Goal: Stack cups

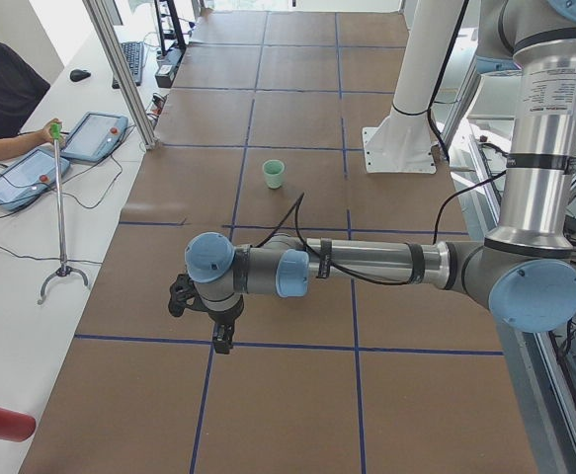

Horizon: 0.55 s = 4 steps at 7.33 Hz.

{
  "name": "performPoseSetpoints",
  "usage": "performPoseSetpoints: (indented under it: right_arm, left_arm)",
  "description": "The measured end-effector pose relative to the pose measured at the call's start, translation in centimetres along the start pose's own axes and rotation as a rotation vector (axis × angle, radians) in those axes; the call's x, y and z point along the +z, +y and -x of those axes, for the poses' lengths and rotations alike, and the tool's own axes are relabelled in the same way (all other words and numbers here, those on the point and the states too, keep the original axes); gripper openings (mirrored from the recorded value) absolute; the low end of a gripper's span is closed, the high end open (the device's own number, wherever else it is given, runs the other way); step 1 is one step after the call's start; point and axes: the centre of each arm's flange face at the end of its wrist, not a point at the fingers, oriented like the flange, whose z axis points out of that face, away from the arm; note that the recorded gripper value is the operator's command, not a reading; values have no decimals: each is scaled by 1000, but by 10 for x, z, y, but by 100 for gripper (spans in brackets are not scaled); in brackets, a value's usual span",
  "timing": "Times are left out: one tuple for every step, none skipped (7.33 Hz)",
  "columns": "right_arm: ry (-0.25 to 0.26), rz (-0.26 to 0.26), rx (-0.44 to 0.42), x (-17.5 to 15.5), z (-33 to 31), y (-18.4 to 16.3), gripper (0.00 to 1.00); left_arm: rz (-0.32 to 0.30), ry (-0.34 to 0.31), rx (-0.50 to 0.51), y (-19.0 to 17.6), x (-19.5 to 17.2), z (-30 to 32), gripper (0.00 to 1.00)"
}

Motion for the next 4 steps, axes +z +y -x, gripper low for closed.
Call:
performPoseSetpoints:
  right_arm:
    - [0,0,0,0,0,0,100]
    - [0,0,0,0,0,0,100]
    - [0,0,0,0,0,0,100]
    - [0,1,0,0,0,0,100]
  left_arm:
    - [-1,0,1,0,0,0,100]
    - [-2,1,3,0,-1,-1,100]
    - [-6,4,5,-2,-2,-3,100]
    - [-18,4,16,-5,-8,-9,100]
